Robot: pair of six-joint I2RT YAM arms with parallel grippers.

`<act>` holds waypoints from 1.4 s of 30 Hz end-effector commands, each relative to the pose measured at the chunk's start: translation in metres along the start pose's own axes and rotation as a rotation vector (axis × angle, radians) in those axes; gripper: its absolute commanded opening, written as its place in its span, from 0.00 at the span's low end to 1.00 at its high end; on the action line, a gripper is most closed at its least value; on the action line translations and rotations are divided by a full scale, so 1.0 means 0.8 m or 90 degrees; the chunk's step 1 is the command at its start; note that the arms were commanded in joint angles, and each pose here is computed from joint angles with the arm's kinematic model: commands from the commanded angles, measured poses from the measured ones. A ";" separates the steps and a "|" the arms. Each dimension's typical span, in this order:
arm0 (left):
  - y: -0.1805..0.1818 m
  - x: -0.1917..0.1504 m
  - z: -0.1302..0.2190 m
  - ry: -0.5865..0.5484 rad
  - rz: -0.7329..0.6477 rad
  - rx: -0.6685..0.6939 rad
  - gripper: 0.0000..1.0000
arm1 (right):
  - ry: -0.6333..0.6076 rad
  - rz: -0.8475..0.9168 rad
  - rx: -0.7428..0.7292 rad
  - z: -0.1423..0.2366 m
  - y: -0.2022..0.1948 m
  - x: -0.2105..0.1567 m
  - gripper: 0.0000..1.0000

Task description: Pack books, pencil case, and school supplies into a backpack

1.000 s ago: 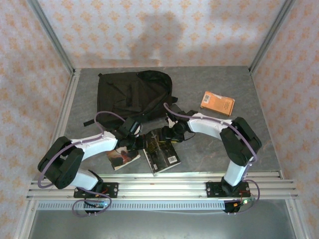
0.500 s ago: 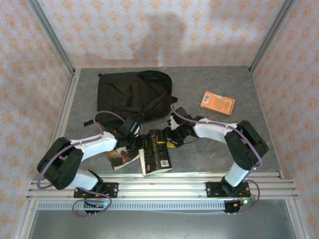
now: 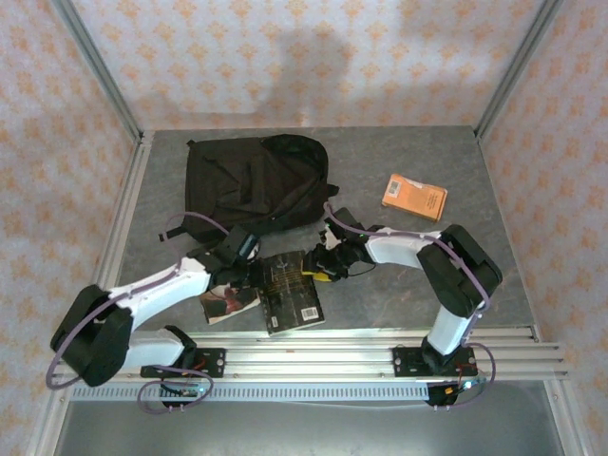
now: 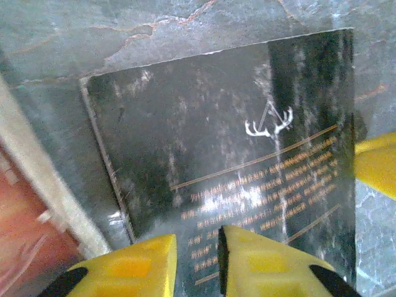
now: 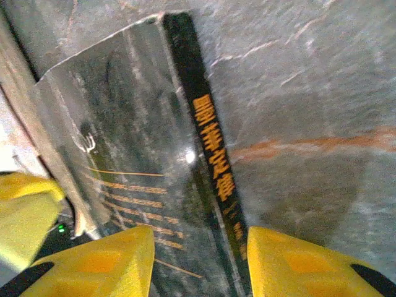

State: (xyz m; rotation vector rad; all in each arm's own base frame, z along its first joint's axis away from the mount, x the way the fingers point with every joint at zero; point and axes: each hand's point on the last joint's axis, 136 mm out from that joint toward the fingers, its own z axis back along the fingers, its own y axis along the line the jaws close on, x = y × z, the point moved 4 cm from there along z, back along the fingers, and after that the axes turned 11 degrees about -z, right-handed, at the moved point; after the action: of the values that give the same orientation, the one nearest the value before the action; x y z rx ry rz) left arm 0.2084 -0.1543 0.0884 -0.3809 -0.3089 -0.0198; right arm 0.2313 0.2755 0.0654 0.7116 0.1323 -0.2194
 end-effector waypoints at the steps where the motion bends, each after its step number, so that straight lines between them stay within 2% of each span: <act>1: 0.018 -0.016 0.028 0.005 0.016 0.058 0.35 | -0.036 0.022 -0.052 -0.001 -0.011 0.012 0.40; 4: 0.023 -0.029 0.028 0.025 0.022 0.060 0.35 | -0.031 0.018 -0.062 -0.006 -0.017 0.012 0.37; 8: 0.029 -0.046 0.011 0.075 0.027 0.058 0.21 | -0.020 0.020 -0.057 -0.010 -0.015 0.012 0.37; 19: 0.029 -0.063 -0.019 0.135 0.034 0.051 0.01 | -0.004 0.027 -0.054 -0.009 -0.011 0.009 0.37; 29: 0.055 -0.065 -0.031 0.145 -0.017 0.174 0.00 | -0.012 0.030 -0.067 -0.006 -0.012 0.010 0.39; 33: 0.042 -0.057 -0.036 0.136 -0.029 0.160 0.00 | 0.012 0.033 -0.053 -0.012 -0.005 0.006 0.42; 37: 0.030 -0.049 -0.038 0.129 -0.041 0.149 0.00 | 0.047 0.025 0.007 -0.016 0.010 -0.001 0.45; 42: 0.028 -0.048 -0.040 0.128 -0.043 0.146 0.00 | 0.055 0.042 0.065 0.001 0.035 -0.011 0.50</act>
State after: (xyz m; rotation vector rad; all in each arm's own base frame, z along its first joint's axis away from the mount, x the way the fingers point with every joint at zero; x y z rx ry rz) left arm 0.1862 -0.1544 0.0555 -0.2088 -0.1353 -0.0676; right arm 0.2334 0.2785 0.0647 0.6965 0.1662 -0.1923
